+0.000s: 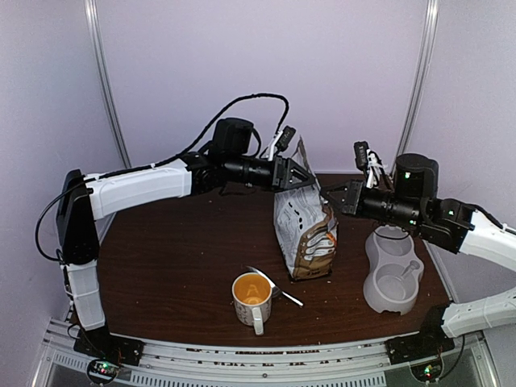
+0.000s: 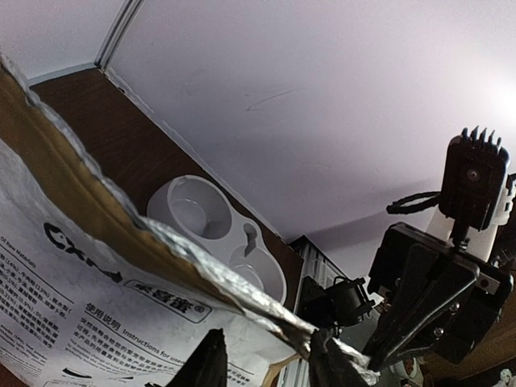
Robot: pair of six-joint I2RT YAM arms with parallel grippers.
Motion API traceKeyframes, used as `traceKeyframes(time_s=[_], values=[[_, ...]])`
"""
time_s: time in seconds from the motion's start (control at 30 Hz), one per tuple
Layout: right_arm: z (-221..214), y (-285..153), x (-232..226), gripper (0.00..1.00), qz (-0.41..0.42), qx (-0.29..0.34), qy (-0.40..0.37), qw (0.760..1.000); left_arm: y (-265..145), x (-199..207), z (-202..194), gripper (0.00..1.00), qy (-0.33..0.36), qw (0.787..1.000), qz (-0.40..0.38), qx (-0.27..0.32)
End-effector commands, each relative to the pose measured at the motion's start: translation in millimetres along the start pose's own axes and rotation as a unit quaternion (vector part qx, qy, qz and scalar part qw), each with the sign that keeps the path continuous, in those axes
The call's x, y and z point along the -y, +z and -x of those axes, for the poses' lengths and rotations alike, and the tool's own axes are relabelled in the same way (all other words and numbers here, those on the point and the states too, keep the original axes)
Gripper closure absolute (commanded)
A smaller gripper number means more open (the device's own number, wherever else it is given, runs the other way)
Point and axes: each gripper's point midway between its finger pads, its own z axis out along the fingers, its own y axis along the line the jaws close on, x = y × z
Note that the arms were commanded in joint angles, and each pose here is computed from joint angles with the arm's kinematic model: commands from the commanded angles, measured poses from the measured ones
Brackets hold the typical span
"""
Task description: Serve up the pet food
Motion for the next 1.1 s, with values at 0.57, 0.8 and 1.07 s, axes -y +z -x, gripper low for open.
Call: traceKeyframes(time_s=[0.57, 0.8, 1.07], values=[[-17.8, -1.9, 3.0, 1.00, -0.009, -0.042, -0.016, 0.999, 13.7, 7.3, 7.0, 0.68, 0.013, 0.998, -0.064, 0.001], [-20.5, -1.8, 5.0, 1.00, -0.013, -0.049, -0.025, 0.998, 17.7, 9.9, 9.8, 0.71, 0.014, 0.997, -0.077, -0.003], [-24.8, 1.6, 9.0, 1.00, -0.021, -0.058, -0.028, 0.998, 18.9, 13.5, 12.0, 0.77, 0.017, 0.996, -0.087, -0.001]])
